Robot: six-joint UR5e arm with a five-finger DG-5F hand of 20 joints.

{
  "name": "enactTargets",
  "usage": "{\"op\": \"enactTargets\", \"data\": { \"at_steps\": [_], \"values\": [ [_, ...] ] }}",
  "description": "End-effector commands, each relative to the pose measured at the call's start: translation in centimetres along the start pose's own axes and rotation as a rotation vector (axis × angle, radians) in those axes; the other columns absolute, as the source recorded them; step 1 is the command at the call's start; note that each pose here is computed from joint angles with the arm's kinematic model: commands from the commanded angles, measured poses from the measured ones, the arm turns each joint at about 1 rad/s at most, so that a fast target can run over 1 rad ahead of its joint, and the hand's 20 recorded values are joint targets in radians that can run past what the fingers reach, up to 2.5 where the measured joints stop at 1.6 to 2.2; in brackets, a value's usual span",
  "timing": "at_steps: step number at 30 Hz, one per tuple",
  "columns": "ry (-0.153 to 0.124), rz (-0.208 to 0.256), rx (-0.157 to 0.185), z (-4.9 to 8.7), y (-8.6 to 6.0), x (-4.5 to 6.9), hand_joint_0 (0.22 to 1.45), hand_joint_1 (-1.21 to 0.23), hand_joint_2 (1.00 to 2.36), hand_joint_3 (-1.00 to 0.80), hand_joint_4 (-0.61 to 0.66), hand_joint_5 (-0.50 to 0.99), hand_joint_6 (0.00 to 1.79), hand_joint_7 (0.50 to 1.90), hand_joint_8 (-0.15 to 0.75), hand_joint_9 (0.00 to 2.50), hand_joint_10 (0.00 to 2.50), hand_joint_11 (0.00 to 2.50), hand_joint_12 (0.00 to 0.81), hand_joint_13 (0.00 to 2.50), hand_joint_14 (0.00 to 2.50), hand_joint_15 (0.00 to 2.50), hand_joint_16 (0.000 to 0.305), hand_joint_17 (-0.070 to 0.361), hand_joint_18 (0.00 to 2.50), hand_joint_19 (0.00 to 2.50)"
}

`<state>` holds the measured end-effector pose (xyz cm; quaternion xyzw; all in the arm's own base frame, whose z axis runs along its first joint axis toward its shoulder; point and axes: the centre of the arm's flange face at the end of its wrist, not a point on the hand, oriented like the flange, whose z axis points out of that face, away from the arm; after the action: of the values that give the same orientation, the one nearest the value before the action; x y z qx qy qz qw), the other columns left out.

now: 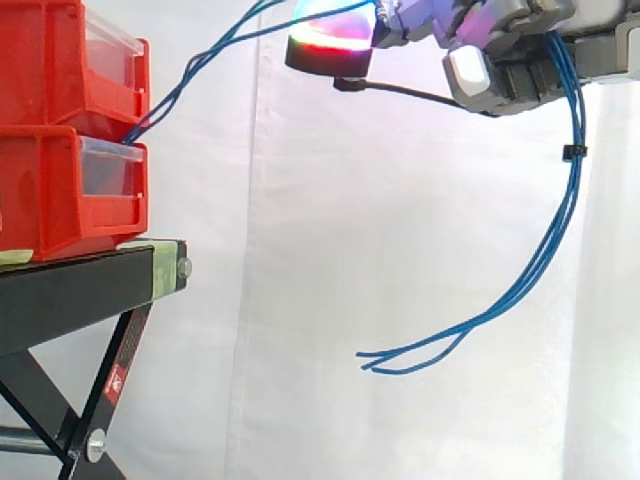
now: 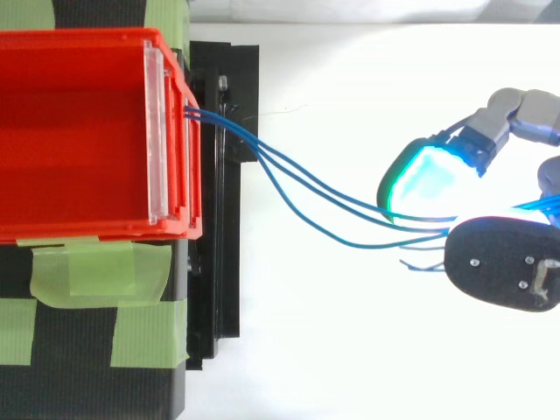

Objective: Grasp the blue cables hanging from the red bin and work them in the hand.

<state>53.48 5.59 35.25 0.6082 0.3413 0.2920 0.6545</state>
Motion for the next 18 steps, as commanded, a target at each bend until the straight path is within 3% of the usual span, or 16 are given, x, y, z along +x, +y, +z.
{"op": "enactTargets", "data": {
  "at_steps": [1,3,5,7,8,9,10,12,15,16,18],
  "values": [
    [-0.01,0.008,0.001,-0.08,0.03,-0.04,1.03,-0.65,1.02,0.11,0.26,0.4,0.01,1.28,0.523,0.82,2.5,2.5,0.664,1.23,2.5,2.04,0.063,0.142,1.46,0.37],
    [-0.01,0.007,0.002,-0.09,-0.04,-0.06,1.06,-0.64,1.01,0.37,0.26,0.41,0.01,1.28,0.537,0.8,2.5,2.5,0.669,1.23,2.5,2.04,0.066,0.148,1.42,0.31],
    [-0.01,0.008,0.002,-0.07,-0.05,-0.02,1.05,-0.65,1.0,0.36,0.26,0.42,0.01,1.27,0.559,0.79,2.5,2.5,0.663,1.23,2.5,2.03,0.068,0.152,1.45,0.29],
    [-0.01,0.011,0.002,-0.08,0.02,-0.05,0.99,-0.66,1.01,0.18,0.27,0.4,0.01,1.27,0.55,0.78,2.5,2.5,0.664,1.24,2.5,2.05,0.07,0.156,1.51,0.39],
    [-0.01,0.013,0.002,-0.09,0.01,-0.06,0.94,-0.66,1.02,-0.09,0.26,0.39,0.01,1.26,0.549,0.77,2.5,2.5,0.668,1.21,2.5,2.07,0.066,0.149,1.49,0.44],
    [-0.008,0.012,0.004,-0.17,-0.06,-0.06,0.95,-0.66,1.02,-0.17,0.26,0.38,0.01,1.26,0.55,0.76,2.5,2.5,0.669,1.21,2.5,2.07,0.065,0.145,1.47,0.46],
    [-0.008,0.01,0.004,-0.16,-0.13,-0.02,0.97,-0.66,1.02,-0.14,0.25,0.38,0.01,1.25,0.549,0.76,2.5,2.5,0.666,1.19,2.5,2.05,0.061,0.138,1.45,0.49],
    [-0.009,0.013,0.004,-0.12,-0.07,-0.12,1.05,-0.66,1.02,0.27,0.25,0.39,0.01,1.25,0.542,0.75,2.5,2.5,0.666,1.18,2.5,2.04,0.062,0.14,1.35,0.31],
    [-0.009,0.013,0.004,-0.09,-0.07,-0.06,1.07,-0.65,1.01,0.38,0.26,0.4,0.01,1.26,0.559,0.74,2.5,2.5,0.664,1.19,2.5,2.02,0.065,0.146,1.37,0.29],
    [-0.008,0.012,0.004,-0.17,-0.06,-0.06,1.06,-0.65,1.01,0.35,0.26,0.4,0.01,1.26,0.559,0.75,2.5,2.5,0.663,1.19,2.5,2.02,0.065,0.145,1.38,0.29],
    [-0.009,0.013,0.004,-0.12,-0.07,-0.12,0.98,-0.66,1.02,0.06,0.27,0.4,0.01,1.25,0.552,0.75,2.5,2.5,0.663,1.2,2.5,2.04,0.068,0.152,1.48,0.42]
  ]
}}
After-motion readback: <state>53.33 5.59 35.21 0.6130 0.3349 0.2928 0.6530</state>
